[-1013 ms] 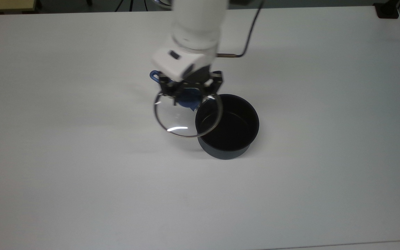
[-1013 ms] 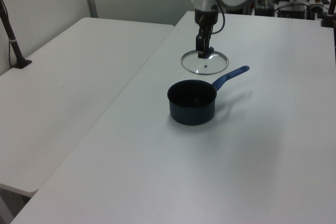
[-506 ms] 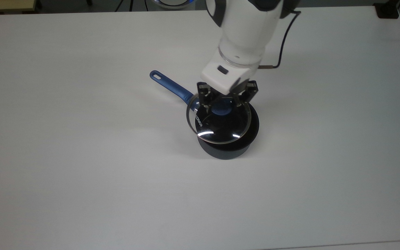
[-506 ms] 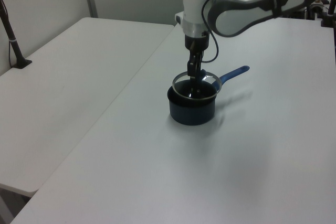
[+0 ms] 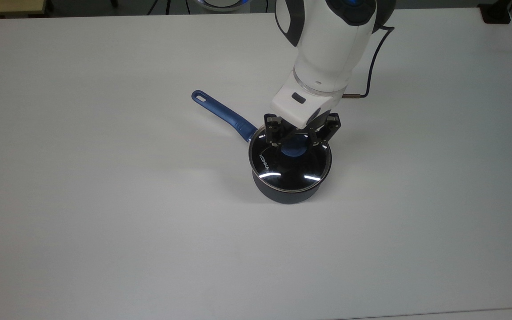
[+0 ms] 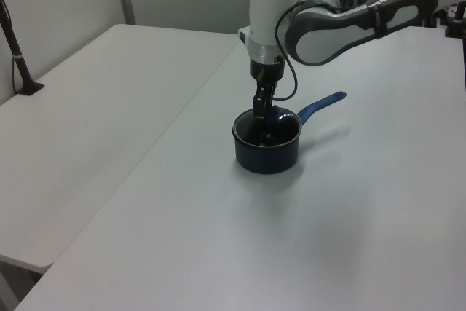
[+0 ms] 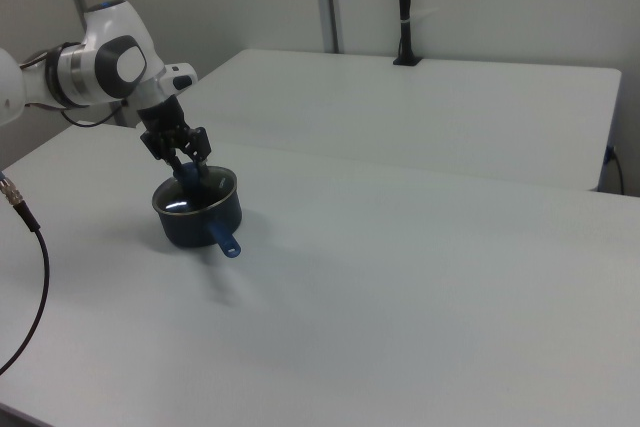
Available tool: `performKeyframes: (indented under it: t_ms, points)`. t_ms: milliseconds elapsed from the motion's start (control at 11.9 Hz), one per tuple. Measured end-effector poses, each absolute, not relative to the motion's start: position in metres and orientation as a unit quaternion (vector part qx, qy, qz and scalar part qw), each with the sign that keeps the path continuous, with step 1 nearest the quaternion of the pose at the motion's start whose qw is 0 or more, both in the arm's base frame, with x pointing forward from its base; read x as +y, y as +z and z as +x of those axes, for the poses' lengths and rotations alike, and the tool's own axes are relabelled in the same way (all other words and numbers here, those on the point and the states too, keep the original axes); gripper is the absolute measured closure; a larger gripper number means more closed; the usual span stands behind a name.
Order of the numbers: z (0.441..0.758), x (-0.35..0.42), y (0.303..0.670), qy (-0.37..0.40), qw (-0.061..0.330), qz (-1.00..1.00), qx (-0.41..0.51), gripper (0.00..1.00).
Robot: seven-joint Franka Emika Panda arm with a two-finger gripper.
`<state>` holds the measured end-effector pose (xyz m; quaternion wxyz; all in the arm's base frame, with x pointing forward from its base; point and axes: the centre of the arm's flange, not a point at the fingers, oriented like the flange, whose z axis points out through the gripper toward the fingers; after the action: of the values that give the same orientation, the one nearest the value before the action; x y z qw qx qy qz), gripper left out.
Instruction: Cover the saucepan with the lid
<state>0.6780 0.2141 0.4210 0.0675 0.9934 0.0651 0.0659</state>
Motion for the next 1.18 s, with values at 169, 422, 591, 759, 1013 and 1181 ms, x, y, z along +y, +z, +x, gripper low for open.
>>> performKeyframes:
  t_ms: [169,422,591,759,1013,1181]
  points:
    - [0.678,0.218,0.417,0.067,0.068,0.994,0.059,0.36]
    - [0.679,0.219,0.415,0.066,0.069,0.994,0.056,0.01]
    - [0.682,0.214,0.435,0.083,0.063,0.993,0.048,0.0]
    - [0.677,0.186,0.488,0.103,0.045,0.993,0.027,0.0]
    - [0.644,0.102,0.561,0.08,0.007,0.996,-0.024,0.0]
    - [0.615,0.035,0.585,0.042,-0.002,0.998,-0.042,0.0]
